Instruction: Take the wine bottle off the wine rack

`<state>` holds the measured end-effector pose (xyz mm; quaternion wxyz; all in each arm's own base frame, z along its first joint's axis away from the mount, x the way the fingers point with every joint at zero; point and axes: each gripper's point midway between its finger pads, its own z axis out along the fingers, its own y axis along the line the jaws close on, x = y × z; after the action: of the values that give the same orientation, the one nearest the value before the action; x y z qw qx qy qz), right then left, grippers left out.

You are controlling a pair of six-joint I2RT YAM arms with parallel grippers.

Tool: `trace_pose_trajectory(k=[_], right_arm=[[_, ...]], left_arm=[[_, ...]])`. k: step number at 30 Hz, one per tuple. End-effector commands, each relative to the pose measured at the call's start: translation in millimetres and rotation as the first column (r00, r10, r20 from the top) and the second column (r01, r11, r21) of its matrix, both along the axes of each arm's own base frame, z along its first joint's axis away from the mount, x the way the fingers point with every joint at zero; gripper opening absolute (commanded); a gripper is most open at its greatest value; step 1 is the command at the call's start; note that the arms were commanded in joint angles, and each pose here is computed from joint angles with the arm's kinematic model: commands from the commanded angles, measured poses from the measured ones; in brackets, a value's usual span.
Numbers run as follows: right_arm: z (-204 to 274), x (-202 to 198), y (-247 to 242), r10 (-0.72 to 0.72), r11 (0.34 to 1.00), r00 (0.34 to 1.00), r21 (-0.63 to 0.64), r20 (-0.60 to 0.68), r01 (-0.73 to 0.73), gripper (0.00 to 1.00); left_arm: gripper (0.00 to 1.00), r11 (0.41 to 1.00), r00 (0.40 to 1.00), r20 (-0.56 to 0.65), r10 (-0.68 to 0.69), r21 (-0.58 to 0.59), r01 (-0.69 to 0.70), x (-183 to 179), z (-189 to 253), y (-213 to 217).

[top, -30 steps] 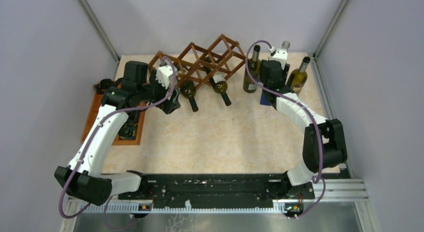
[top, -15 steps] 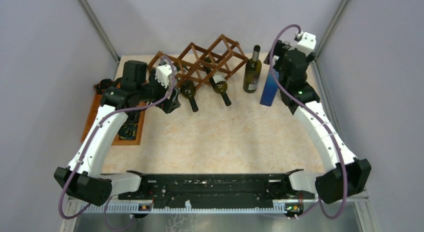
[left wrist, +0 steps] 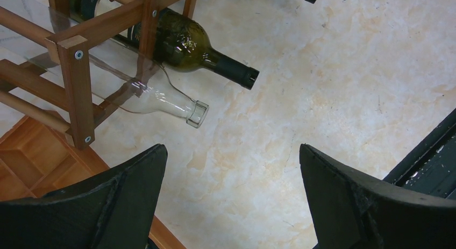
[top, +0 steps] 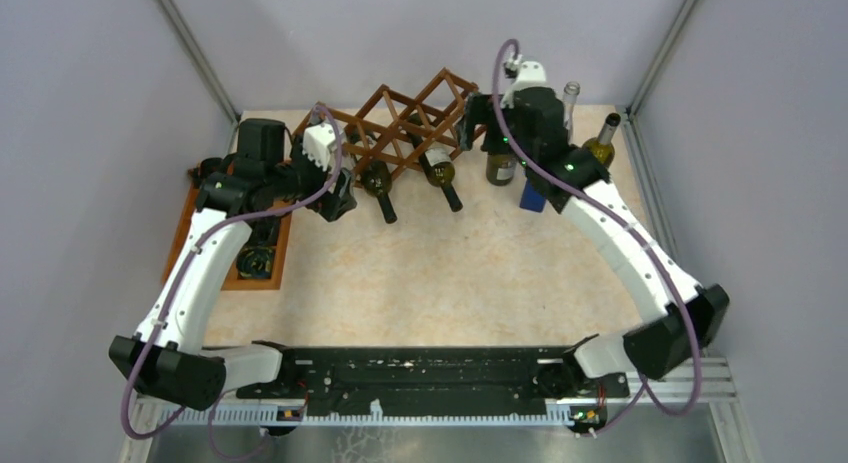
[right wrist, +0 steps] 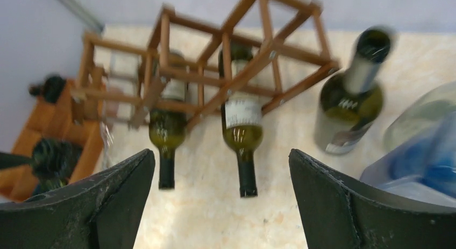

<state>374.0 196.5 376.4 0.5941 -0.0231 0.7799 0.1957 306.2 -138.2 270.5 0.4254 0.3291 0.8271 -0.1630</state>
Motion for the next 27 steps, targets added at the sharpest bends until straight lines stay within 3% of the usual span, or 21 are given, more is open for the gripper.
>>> trace_pose_trajectory(k=[1,15,27], right_arm=[[-67,0,51,0.197,0.978,0.956,-0.029,-0.217,-0.208,0.93],[-212,64,74,0.141,0.952,0.887,-0.187,-0.440,-0.244,0.89],[-263,76,86,0.197,0.946,0.879,-0.152,-0.435,-0.287,0.72]], left_arm=[[0.99,1.000,0.999,0.048,-0.010,-0.028,0.012,-1,13,-1],[0.99,1.000,0.998,0.064,-0.024,-0.013,0.025,-6,7,1],[0.99,0.999,0.996,0.081,-0.046,-0.013,0.047,-10,11,0]])
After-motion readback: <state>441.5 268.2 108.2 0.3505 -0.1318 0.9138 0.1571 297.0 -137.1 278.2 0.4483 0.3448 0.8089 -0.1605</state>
